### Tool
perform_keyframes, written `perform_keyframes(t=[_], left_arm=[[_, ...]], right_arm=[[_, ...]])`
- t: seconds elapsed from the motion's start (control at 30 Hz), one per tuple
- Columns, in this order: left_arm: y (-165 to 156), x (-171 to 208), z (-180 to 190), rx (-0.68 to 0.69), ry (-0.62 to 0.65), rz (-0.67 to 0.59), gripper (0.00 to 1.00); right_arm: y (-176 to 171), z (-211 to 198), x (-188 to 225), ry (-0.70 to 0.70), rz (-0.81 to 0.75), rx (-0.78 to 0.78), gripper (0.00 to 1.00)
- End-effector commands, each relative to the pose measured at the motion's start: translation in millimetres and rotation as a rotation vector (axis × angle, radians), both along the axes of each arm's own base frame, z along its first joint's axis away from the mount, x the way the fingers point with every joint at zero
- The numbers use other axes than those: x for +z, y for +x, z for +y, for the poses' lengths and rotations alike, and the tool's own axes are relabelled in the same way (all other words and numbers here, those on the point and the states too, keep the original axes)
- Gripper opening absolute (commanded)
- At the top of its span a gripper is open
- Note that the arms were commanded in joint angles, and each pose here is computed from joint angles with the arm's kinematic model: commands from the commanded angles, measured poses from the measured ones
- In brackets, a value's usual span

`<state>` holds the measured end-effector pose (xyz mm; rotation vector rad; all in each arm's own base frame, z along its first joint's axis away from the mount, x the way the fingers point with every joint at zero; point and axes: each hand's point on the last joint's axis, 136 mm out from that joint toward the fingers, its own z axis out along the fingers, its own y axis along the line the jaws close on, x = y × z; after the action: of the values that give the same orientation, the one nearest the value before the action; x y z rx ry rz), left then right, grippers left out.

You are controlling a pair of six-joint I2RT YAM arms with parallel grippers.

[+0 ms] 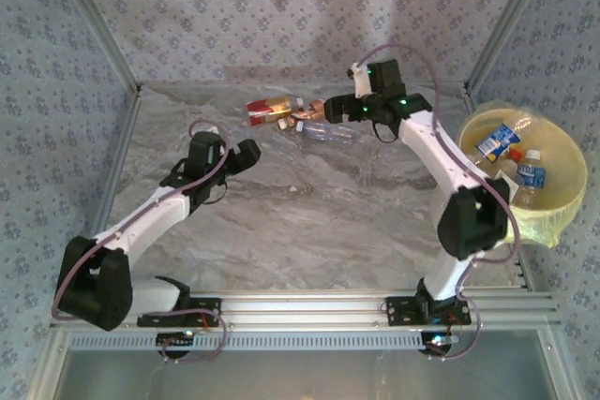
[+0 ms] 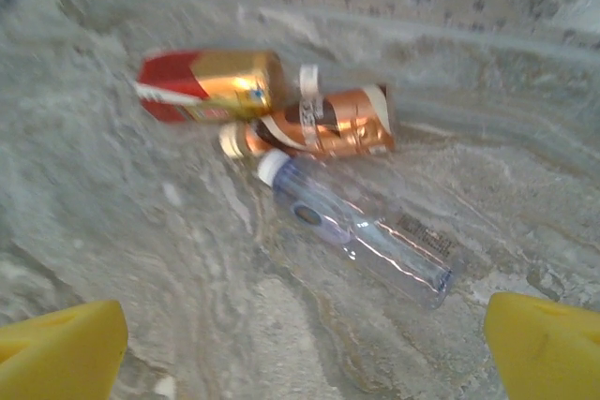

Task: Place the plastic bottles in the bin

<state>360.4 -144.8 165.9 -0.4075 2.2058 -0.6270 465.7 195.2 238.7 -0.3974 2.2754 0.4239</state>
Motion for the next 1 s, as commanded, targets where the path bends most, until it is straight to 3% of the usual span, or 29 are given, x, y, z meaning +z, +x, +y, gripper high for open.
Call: perform_keyframes(t=[0.0,0.13,0.43,0.7,0.97], left_arm=[[-4.1,-3.7,22.1,0.08,0.033,0.007,0.98],[-7.2,-4.5,28.6,0.093,0.038,0.013,0.98],[-12.8,-12.2,36.7,0.113,0.05,0.03,0.98],[-12.3,-17.7,40.7,0.124,0.06,0.043,0.98],[-11.6,-21.5,41.6,0.128,0.068,0.055,0.98]], right_arm=[[17.3,2.4,-22.3,-0.099,0.014,0.053,1.0],[36.9,10.2,-63.0,-0.188,0.061,0.144,1.0],[43.8,14.5,-135.6,-0.437,0.162,0.466,1.0],[62.3,28.5,-167.6,-0.499,0.139,0.548,0.94],[55.9,52.1,-200.9,-0.589,0.179,0.658,0.92]])
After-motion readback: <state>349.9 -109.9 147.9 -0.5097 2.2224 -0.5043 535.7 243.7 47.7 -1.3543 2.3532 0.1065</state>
